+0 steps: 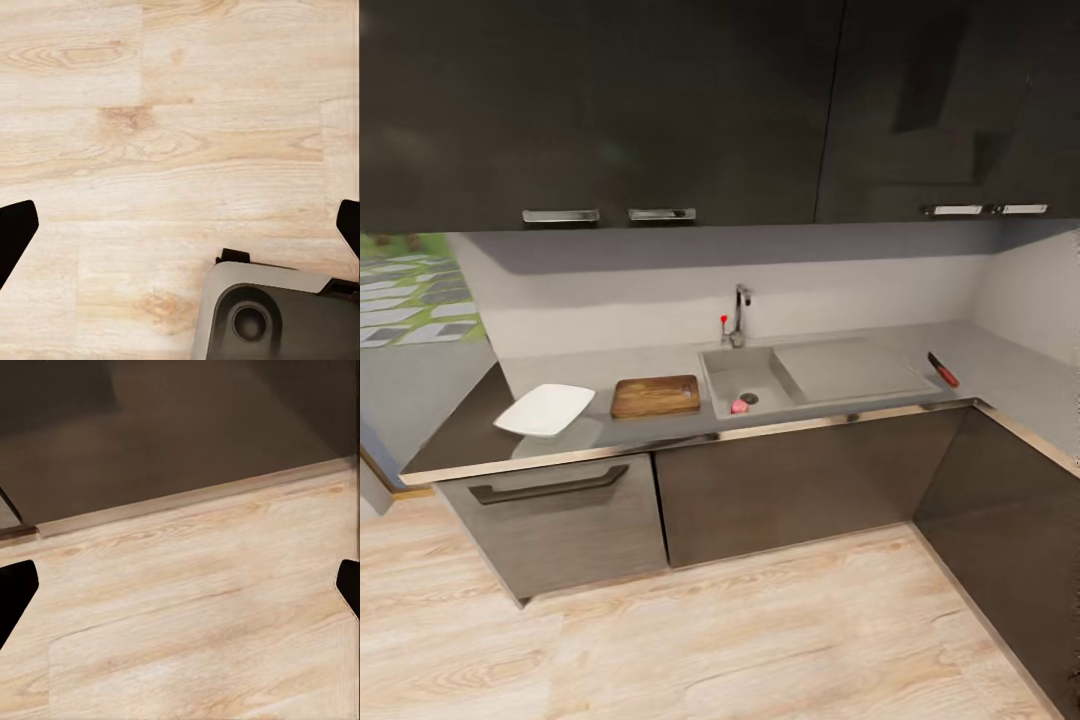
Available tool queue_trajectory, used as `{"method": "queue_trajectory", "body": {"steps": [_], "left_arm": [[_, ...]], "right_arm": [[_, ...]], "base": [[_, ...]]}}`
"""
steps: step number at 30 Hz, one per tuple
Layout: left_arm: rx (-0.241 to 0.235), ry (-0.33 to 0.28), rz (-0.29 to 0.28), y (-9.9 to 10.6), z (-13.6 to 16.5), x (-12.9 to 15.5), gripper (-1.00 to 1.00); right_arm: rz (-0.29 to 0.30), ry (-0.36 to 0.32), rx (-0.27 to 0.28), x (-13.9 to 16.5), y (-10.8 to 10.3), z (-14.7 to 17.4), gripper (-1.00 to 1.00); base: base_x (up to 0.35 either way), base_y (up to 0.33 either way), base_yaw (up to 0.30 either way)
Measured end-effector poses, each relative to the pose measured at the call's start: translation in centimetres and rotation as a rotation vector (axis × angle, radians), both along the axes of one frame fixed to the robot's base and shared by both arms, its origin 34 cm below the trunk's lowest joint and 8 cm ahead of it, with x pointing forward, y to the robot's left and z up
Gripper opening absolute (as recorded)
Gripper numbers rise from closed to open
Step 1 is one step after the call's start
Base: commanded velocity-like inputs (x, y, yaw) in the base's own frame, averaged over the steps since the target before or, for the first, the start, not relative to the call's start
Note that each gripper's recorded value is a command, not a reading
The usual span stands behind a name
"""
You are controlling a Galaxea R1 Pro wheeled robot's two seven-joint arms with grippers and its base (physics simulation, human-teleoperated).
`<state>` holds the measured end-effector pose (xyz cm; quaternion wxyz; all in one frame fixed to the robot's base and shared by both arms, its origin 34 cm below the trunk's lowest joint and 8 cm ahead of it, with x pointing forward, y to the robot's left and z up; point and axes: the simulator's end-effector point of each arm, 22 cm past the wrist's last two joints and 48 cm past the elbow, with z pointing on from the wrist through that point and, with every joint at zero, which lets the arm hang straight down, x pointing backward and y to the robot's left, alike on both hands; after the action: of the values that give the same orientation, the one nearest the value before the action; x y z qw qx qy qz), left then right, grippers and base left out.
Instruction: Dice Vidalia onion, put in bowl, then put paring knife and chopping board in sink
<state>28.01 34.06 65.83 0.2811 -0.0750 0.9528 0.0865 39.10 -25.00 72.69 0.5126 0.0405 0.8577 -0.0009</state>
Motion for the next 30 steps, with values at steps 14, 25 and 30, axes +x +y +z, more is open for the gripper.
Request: {"method": "queue_trajectory", "body": {"steps": [14, 25, 30], "left_arm": [[-0.002, 0.001, -0.011, -0.24, -0.02, 0.05, 1.0], [-0.001, 0.001, -0.013, -0.29, -0.03, 0.06, 1.0], [-0.001, 0.001, -0.011, -0.27, -0.02, 0.05, 1.0]], "right_arm": [[0.001, -0.001, 0.003, 0.01, 0.23, 0.02, 1.0], [0.001, -0.001, 0.004, 0.01, 0.28, 0.03, 1.0], [0.001, -0.001, 0.003, 0.01, 0.26, 0.02, 1.0]], "base": [[0.001, -0.324, 0.026], [0.0, -0.329, 0.015], [0.0, -0.316, 0.16]]}}
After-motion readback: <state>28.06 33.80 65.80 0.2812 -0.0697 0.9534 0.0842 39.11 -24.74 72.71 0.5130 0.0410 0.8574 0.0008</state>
